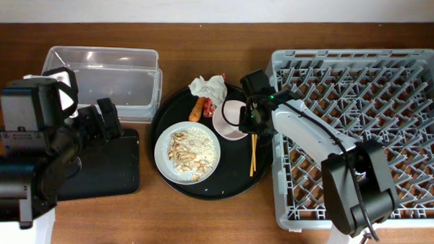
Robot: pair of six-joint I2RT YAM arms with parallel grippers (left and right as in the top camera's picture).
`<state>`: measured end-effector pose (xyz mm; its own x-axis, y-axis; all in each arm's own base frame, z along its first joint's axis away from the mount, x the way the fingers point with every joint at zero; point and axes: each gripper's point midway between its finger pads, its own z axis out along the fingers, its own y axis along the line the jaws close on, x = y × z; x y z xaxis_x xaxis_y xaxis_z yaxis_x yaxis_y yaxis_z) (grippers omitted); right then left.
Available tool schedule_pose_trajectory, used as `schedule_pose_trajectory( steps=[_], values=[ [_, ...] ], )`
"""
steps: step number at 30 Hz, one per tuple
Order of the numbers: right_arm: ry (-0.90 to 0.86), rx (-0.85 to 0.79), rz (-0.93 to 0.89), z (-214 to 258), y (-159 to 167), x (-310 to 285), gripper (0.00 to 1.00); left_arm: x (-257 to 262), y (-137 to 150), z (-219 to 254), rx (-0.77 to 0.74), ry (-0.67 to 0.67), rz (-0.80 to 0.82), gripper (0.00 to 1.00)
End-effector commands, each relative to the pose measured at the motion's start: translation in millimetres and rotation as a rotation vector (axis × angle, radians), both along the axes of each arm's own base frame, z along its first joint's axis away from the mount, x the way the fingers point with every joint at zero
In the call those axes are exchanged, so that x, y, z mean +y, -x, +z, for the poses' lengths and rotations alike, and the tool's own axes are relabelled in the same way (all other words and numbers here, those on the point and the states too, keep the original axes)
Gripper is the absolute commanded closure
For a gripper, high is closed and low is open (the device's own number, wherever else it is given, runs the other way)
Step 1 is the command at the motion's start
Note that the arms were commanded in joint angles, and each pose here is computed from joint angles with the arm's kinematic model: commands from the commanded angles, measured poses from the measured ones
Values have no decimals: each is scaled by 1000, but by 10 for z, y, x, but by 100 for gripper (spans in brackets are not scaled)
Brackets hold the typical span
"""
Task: Sort waste into correct bins and load items into the dishwasher rack
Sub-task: 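Move the right gripper to the pink bowl and grasp it, then lift the pink bowl and place it in the rack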
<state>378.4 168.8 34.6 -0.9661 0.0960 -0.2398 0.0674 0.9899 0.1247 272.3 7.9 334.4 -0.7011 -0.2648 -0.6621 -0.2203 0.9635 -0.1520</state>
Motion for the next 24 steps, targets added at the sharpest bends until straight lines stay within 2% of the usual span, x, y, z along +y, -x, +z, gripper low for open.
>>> schedule_pose_trajectory(
  steps=[1, 2, 7, 11, 15, 17, 24],
  values=[
    [-1, -2, -9, -1, -11, 4, 88, 32, 2, 36, -10, -2, 22, 1],
    [-1, -3, -9, -1, -12, 4, 95, 32, 2, 36, -10, -2, 22, 1],
    [-3, -16, -3, 146, -21, 3, 96, 32, 2, 36, -10, -2, 22, 1],
    [-32, -124, 48, 734, -126, 51, 96, 32, 1, 35, -9, -2, 22, 1],
    [-27, -304, 79, 1604, -141, -46, 96, 32, 2, 36, -10, -2, 22, 1],
    [78, -379, 18, 1884, -86, -327, 96, 32, 2, 36, -10, -2, 22, 1],
    [718, -604, -315, 2823, 305, -1661, 96, 32, 2, 36, -10, -2, 22, 1]
  ],
)
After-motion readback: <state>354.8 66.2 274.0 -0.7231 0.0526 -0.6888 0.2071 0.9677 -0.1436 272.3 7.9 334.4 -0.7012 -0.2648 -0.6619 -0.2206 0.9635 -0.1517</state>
